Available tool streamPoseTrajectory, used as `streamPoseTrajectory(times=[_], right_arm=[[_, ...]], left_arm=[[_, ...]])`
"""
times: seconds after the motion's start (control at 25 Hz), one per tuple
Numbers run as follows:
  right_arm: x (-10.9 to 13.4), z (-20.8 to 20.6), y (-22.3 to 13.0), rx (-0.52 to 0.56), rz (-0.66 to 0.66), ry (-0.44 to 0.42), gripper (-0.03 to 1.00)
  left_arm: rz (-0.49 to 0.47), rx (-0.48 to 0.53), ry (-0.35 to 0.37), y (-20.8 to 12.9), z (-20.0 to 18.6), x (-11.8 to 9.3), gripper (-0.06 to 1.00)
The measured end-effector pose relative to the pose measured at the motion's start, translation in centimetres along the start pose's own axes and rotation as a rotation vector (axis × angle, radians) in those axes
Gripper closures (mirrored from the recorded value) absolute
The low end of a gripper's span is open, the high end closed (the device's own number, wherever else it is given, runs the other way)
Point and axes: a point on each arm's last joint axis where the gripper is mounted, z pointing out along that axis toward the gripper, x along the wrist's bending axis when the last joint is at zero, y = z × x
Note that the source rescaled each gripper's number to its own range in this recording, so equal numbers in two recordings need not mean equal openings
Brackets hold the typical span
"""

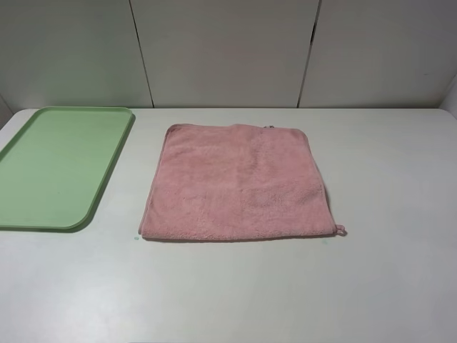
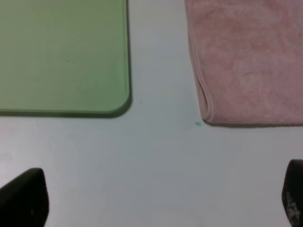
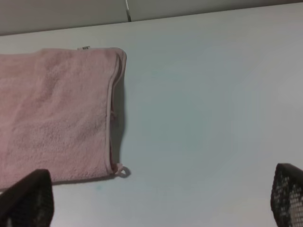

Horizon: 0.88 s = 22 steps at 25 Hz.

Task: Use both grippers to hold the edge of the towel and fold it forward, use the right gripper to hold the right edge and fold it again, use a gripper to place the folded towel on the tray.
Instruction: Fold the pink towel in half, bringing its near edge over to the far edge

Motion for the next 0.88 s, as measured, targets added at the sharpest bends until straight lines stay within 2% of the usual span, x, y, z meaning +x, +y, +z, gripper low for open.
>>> streamPoseTrajectory(times=[0.52,0.88], right_arm=[[0.09,0.00,-0.01,0.001,0.006,0.010,-0.03],[0.29,-0.58,0.58,-0.022,-0.039,0.027,-0.03]], left_arm=[[0.001,0.000,-0.003,0.00,0.00,-0.03,-0.05],[0.069,0.004,-0.028,0.09,-0.43,-0.24,-0.05]])
